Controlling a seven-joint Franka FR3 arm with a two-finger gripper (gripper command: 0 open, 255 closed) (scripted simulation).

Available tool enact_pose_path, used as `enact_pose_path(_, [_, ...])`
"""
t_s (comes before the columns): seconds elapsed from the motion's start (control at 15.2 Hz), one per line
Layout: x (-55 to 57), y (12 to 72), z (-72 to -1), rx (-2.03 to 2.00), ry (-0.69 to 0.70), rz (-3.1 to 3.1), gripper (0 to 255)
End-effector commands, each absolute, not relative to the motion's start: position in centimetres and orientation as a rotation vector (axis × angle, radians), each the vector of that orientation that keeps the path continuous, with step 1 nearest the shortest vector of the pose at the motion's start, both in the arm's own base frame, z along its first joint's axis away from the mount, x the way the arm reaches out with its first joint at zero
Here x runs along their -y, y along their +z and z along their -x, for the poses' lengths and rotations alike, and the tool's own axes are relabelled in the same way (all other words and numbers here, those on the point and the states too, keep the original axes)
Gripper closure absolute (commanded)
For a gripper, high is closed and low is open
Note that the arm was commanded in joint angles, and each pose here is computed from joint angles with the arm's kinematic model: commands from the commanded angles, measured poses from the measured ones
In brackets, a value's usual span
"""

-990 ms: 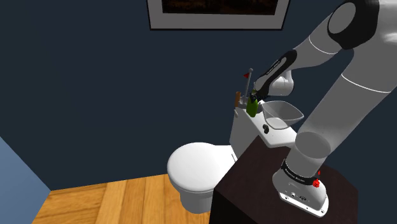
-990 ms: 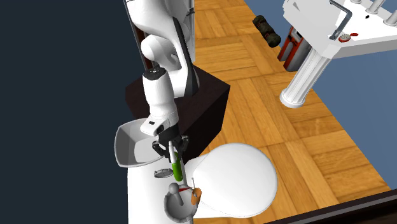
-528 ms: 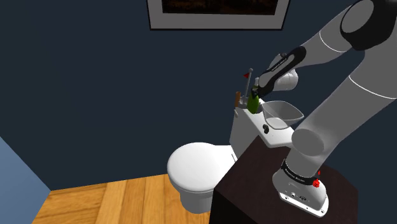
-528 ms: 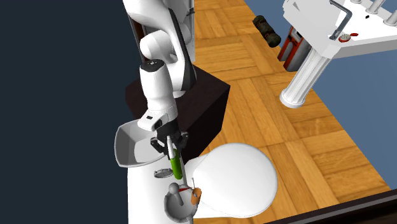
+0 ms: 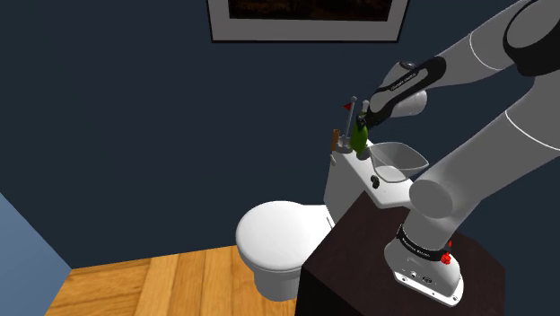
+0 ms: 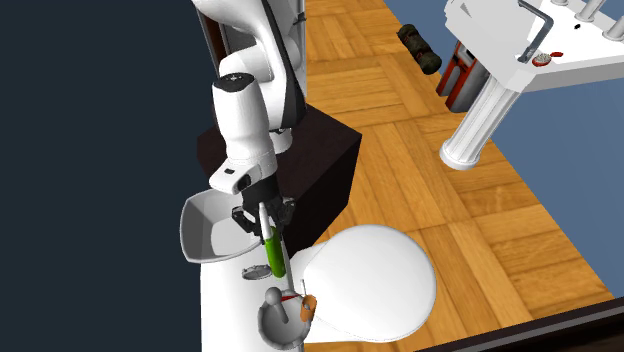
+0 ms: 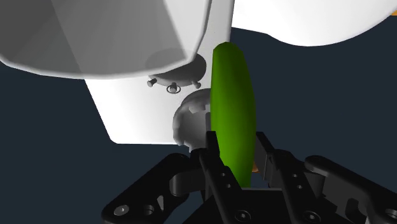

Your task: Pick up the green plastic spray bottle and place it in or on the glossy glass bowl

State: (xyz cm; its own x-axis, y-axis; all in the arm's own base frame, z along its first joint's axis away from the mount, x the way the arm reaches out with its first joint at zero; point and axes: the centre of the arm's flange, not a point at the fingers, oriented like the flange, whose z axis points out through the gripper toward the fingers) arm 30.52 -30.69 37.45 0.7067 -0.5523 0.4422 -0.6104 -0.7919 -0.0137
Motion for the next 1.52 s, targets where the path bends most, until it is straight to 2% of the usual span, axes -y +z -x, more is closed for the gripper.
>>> enact_pose_path(0.0, [30.6, 38.5, -30.5, 0.952, 0.653, -2.777, 255])
enact_pose_path(1.32, [30.6, 48.7, -30.5, 0.952, 0.653, -2.777, 255])
enact_pose_path(1.45, [30.9, 48.8, -27.9, 0.952, 0.653, -2.777, 255])
